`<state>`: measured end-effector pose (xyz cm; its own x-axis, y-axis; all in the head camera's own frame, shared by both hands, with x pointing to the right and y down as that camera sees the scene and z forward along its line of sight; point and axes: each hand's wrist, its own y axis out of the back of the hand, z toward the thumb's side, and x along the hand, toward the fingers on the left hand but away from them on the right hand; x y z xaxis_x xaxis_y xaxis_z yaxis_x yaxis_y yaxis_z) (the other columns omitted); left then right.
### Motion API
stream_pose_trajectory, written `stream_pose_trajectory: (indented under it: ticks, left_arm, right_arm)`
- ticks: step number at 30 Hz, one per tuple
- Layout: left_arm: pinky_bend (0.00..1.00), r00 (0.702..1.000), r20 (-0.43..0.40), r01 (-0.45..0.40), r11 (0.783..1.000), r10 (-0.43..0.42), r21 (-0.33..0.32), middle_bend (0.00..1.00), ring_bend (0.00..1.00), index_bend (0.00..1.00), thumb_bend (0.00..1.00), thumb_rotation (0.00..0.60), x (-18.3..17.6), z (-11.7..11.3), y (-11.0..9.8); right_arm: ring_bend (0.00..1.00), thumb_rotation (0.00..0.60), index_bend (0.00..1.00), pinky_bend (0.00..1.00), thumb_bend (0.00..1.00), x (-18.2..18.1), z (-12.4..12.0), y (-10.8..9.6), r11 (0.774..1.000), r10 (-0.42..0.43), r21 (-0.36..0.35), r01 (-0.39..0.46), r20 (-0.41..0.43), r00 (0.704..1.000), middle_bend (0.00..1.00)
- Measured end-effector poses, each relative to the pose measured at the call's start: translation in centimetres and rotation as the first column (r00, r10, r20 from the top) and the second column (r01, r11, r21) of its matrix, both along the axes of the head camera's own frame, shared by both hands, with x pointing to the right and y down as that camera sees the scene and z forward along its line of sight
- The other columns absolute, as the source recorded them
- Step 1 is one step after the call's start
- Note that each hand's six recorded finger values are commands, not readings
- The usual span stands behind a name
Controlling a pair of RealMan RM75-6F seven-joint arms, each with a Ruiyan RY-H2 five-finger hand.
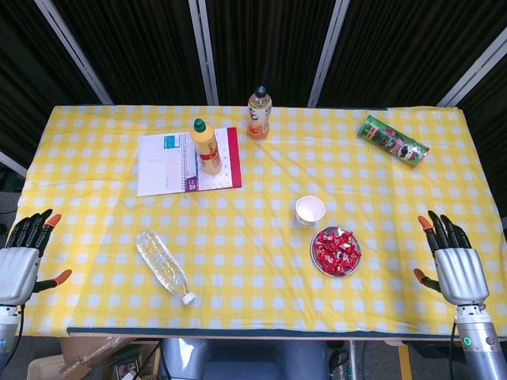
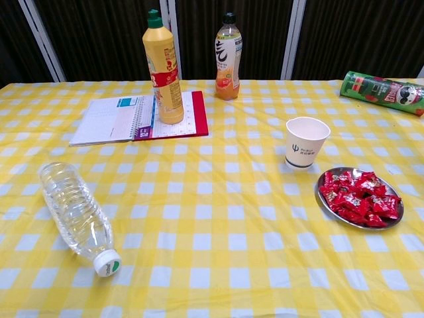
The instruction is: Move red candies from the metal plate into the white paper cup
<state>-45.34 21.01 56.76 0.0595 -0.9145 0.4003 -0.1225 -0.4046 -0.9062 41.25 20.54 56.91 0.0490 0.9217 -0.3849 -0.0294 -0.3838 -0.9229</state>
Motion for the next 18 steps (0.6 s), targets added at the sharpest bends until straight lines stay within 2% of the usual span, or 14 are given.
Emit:
stream_pose_trajectory:
  ticks: [4,6,7,9,11,13,14,18]
  left_arm:
    - [0.0,1.0,-0.002,0.0,1.0,0.0,0.0,0.0,0.0,0.0,0.03,0.6,0.0,0.0,0.0]
    - [0.0,1.0,-0.003,0.002,1.0,-0.002,-0.001,0.0,0.0,0.0,0.03,0.6,0.0,0.0,0.0]
    - [0.0,1.0,-0.003,0.003,1.0,-0.003,-0.002,0.0,0.0,0.0,0.03,0.6,-0.1,0.0,0.0]
    - [0.0,1.0,-0.005,0.006,1.0,-0.006,-0.002,0.0,0.0,0.0,0.03,0.6,-0.1,0.0,0.0]
    - [0.0,1.0,-0.011,0.011,1.0,-0.011,-0.005,0.0,0.0,0.0,0.03,0.6,-0.1,0.0,0.0]
    - [0.0,1.0,-0.013,0.012,1.0,-0.012,-0.01,0.0,0.0,0.0,0.03,0.6,-0.1,0.0,0.0]
    - [0.0,1.0,-0.014,0.011,1.0,-0.011,-0.012,0.0,0.0,0.0,0.03,0.6,-0.1,0.1,0.0]
    - [0.0,1.0,-0.02,0.01,1.0,-0.01,-0.016,0.0,0.0,0.0,0.03,0.6,0.0,0.1,0.0]
  right_arm:
    - [0.02,0.6,0.0,0.16,0.23,-0.1,0.0,0.0,1.0,0.004,-0.004,-0.004,0.009,1.0,0.04]
    - [0.07,0.6,0.0,0.22,0.23,-0.3,-0.1,0.0,1.0,0.008,-0.005,-0.007,0.021,1.0,0.05]
    - [0.13,0.6,0.0,0.28,0.23,-0.5,-0.1,0.0,1.0,0.009,-0.004,-0.009,0.028,1.0,0.08]
    - [0.24,0.6,0.01,0.42,0.23,-0.8,-0.3,-0.1,1.0,0.009,-0.001,-0.009,0.045,0.999,0.17]
    - [0.4,0.6,0.02,0.61,0.23,-1.3,-0.4,-0.3,1.0,0.012,0.003,-0.012,0.067,0.998,0.32]
    - [0.53,0.6,0.03,0.72,0.23,-2.0,-0.5,-0.4,1.0,0.017,0.0,-0.017,0.104,0.994,0.44]
    - [0.59,0.6,0.04,0.77,0.23,-2.4,-0.5,-0.5,1.0,0.021,-0.006,-0.02,0.121,0.992,0.5]
    - [0.72,0.6,0.08,0.89,0.23,-4.3,0.1,-0.7,0.998,0.029,-0.066,-0.017,0.182,0.983,0.64]
